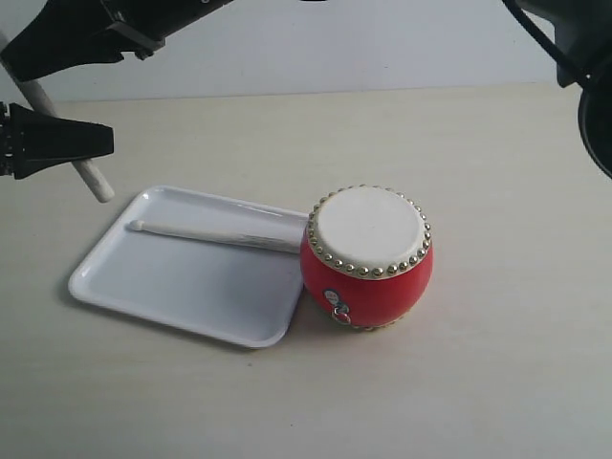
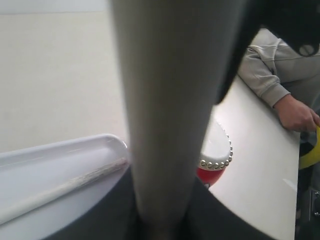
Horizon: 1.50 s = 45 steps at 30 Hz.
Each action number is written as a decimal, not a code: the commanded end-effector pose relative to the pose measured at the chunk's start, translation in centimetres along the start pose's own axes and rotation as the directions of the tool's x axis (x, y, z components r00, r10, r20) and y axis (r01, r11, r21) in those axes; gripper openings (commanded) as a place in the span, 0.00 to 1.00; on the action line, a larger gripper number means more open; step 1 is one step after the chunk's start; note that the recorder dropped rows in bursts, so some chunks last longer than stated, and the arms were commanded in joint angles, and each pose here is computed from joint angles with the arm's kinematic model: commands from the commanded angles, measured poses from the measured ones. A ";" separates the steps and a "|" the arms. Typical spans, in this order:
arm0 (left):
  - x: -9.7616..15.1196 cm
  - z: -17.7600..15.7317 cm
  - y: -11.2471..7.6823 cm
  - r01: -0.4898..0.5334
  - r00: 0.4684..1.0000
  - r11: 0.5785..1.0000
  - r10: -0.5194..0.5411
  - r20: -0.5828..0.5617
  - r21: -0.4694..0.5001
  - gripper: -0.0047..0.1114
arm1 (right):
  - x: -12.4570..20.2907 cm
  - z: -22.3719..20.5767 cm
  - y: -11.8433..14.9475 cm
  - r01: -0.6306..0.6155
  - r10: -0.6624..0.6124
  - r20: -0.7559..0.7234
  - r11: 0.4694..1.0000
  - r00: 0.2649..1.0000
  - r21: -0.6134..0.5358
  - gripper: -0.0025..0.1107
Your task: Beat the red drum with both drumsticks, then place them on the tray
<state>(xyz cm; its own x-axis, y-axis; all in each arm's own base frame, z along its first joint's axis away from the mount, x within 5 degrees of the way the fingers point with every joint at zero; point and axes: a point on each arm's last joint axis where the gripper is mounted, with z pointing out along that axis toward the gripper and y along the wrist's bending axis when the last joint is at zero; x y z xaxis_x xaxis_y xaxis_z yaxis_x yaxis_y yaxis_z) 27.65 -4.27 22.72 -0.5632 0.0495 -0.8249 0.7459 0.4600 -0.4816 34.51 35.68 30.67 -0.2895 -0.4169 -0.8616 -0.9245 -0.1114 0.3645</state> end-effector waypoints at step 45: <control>-0.3 2.3 -2.0 0.005 1.000 0.995 -0.004 -0.005 0.097 0.04 | 1.5 1.2 -1.1 -0.052 0.053 -0.061 0.999 0.997 0.014 0.43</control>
<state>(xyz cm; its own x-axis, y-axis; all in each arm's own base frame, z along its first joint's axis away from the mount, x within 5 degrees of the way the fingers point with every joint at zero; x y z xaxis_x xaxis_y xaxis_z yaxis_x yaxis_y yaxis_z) 27.17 -6.89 22.77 -0.5727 0.0792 -0.8160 0.7707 0.3914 -0.5029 34.76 36.09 28.79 -0.3147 -0.4802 -0.8188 -0.9164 -0.0712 0.3940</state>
